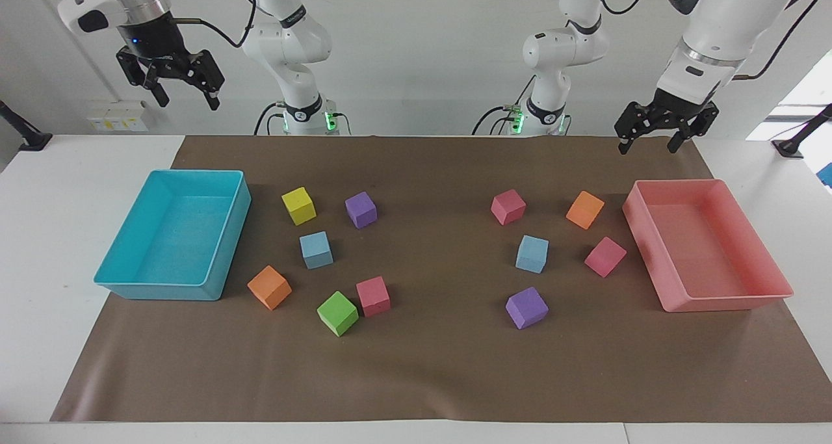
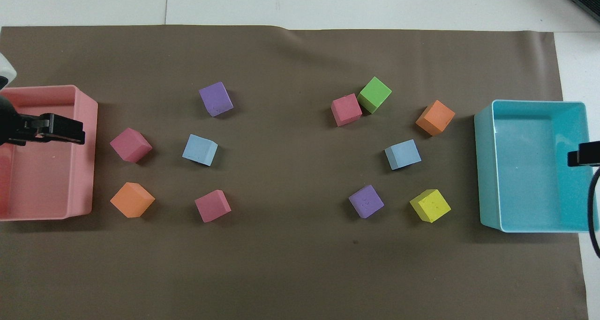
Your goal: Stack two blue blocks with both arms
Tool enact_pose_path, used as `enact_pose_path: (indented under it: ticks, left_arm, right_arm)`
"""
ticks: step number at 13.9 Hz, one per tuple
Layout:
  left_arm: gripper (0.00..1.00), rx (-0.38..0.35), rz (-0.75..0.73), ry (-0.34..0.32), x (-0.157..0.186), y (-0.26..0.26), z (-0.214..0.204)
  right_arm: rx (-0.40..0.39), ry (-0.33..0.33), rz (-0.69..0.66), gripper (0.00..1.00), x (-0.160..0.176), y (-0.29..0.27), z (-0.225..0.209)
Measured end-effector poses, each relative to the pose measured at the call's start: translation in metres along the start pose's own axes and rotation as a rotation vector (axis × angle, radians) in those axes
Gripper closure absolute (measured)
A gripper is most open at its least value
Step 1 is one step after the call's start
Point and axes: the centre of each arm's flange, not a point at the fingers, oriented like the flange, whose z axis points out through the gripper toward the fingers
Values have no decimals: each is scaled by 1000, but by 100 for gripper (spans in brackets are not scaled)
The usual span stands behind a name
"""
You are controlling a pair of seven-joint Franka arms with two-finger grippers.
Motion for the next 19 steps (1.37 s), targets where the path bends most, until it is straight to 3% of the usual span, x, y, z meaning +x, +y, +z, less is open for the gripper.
enact_pose_path:
  ticks: [19]
  left_arm:
    - [0, 0, -1, 0, 0, 0, 0]
  right_arm:
    - [0, 0, -17, 0, 6, -9, 19]
